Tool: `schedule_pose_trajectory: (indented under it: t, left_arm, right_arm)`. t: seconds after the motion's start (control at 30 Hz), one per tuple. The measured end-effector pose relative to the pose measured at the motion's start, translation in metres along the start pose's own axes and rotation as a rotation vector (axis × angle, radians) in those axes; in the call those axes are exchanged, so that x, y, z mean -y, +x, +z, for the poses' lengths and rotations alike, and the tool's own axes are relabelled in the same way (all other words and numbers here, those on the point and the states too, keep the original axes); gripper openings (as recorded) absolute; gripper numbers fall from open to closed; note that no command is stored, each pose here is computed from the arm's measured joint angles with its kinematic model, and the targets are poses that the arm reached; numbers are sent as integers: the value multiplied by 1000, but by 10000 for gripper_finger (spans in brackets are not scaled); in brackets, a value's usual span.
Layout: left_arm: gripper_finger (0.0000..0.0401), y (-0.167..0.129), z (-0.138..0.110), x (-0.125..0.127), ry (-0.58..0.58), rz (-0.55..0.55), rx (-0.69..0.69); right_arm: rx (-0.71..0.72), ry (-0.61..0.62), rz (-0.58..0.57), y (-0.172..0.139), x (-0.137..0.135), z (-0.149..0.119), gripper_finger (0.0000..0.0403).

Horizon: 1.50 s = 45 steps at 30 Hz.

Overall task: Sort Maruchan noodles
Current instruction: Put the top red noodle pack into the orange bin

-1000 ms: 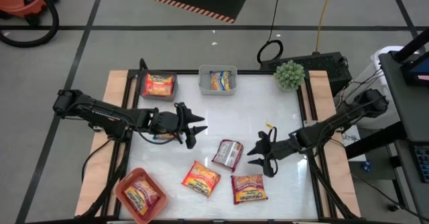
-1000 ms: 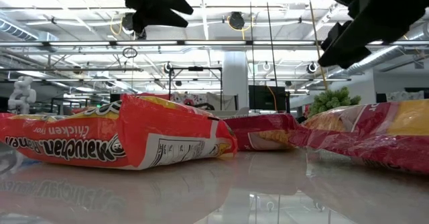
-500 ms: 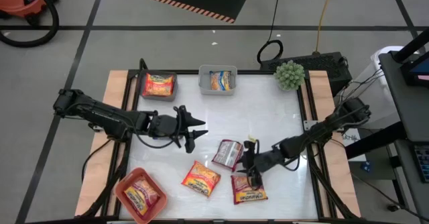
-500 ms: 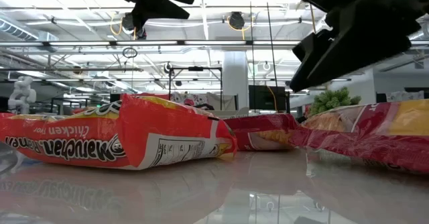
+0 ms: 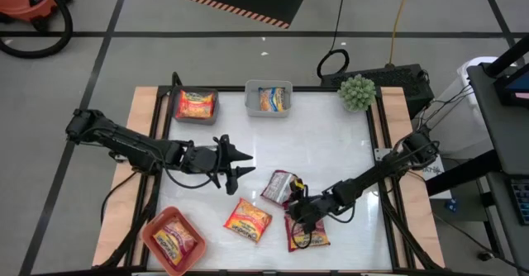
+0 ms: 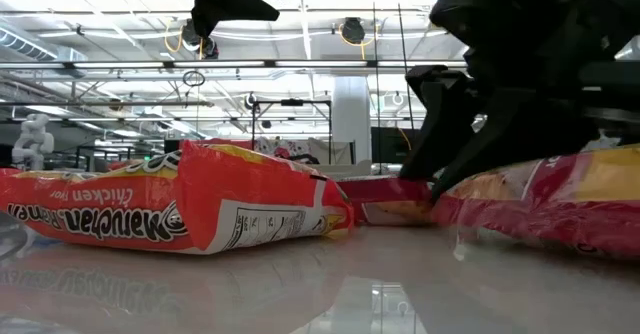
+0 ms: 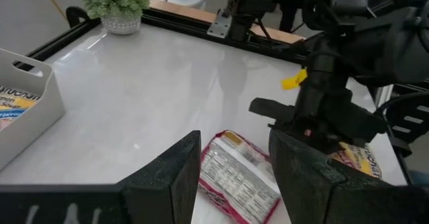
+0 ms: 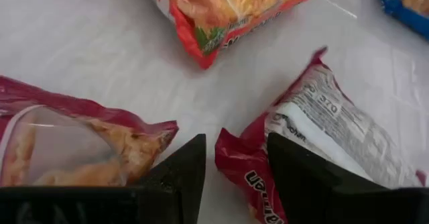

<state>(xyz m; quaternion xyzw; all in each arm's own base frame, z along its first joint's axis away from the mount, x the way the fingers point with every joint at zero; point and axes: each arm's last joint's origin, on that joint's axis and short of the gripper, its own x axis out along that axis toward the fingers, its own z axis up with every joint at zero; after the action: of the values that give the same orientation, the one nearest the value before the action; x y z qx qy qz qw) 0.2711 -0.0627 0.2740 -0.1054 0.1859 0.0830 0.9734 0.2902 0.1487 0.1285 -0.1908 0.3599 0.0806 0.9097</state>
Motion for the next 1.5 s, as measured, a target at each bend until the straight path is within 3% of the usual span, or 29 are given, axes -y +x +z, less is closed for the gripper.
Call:
schedule_pose_trajectory:
  t: [0.27,0.47,0.97,1.2,1.5]
  left_arm:
    - [181,-2,-3,6,10,-21,-10]
    - [181,-3,-3,8,-2,-27,-5]
    - [181,10,-8,9,-21,-6,-9]
    - [181,27,-21,12,68,10,-45]
    - [182,56,-54,28,258,-16,-110]
  right_arm:
    - [-3,-67,-80,1,7,1,155]
    - [-18,-32,-100,4,17,-1,145]
    - [-31,21,-90,14,25,-6,5]
    - [6,7,-107,2,30,2,2]
    - [97,95,-140,-19,51,18,1]
